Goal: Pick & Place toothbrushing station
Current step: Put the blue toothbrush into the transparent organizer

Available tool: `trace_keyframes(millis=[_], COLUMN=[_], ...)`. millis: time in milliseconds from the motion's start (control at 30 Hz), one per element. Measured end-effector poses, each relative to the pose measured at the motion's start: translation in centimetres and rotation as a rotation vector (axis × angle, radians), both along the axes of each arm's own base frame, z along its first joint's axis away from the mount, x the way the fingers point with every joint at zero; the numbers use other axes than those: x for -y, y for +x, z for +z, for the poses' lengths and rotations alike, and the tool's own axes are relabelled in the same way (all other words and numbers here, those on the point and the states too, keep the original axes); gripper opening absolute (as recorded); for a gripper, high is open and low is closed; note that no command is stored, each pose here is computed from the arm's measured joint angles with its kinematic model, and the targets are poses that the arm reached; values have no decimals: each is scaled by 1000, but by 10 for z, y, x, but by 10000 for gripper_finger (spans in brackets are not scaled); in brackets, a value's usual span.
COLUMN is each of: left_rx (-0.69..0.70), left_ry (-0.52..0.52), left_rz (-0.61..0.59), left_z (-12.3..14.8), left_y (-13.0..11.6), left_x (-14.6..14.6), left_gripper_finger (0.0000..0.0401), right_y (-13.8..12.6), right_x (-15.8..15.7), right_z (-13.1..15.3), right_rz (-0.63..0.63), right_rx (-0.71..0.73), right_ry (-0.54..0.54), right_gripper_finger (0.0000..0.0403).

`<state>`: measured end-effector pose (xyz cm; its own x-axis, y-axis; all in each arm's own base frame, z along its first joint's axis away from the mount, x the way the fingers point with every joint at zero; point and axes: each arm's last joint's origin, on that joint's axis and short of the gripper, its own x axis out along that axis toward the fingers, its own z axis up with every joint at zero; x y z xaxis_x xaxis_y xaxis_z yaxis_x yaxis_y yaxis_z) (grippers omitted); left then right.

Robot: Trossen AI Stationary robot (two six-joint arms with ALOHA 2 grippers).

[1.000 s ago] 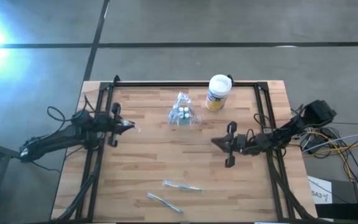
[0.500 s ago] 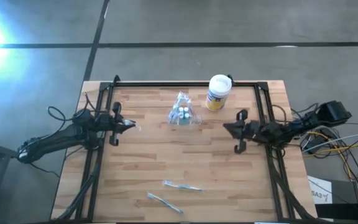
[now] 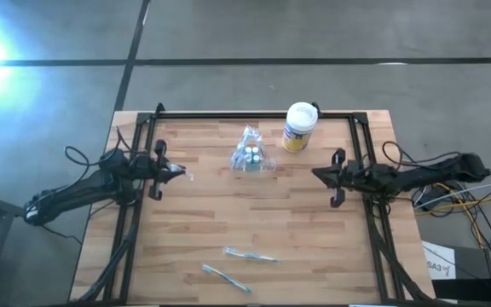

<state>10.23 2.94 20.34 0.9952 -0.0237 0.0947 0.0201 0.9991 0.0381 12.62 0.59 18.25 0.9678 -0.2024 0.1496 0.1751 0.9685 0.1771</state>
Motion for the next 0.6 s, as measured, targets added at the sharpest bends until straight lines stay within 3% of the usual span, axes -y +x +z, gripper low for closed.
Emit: trace_keyframes(millis=[200, 400, 600], left_rx=[-1, 24, 96], left_ry=[1, 12, 19], left_rz=[31, 104, 184], left_z=[0, 2, 40], left_y=[-1, -1, 8], left_x=[-3, -6, -12], left_gripper_finger=[26, 26, 26], right_y=[-10, -12, -9], right_x=[3, 4, 4], right_z=[-1, -2, -4], right_rz=[-79, -116, -109], right_rx=[-24, -69, -76], right_ry=[4, -131, -89], right_gripper_finger=[8, 8, 8])
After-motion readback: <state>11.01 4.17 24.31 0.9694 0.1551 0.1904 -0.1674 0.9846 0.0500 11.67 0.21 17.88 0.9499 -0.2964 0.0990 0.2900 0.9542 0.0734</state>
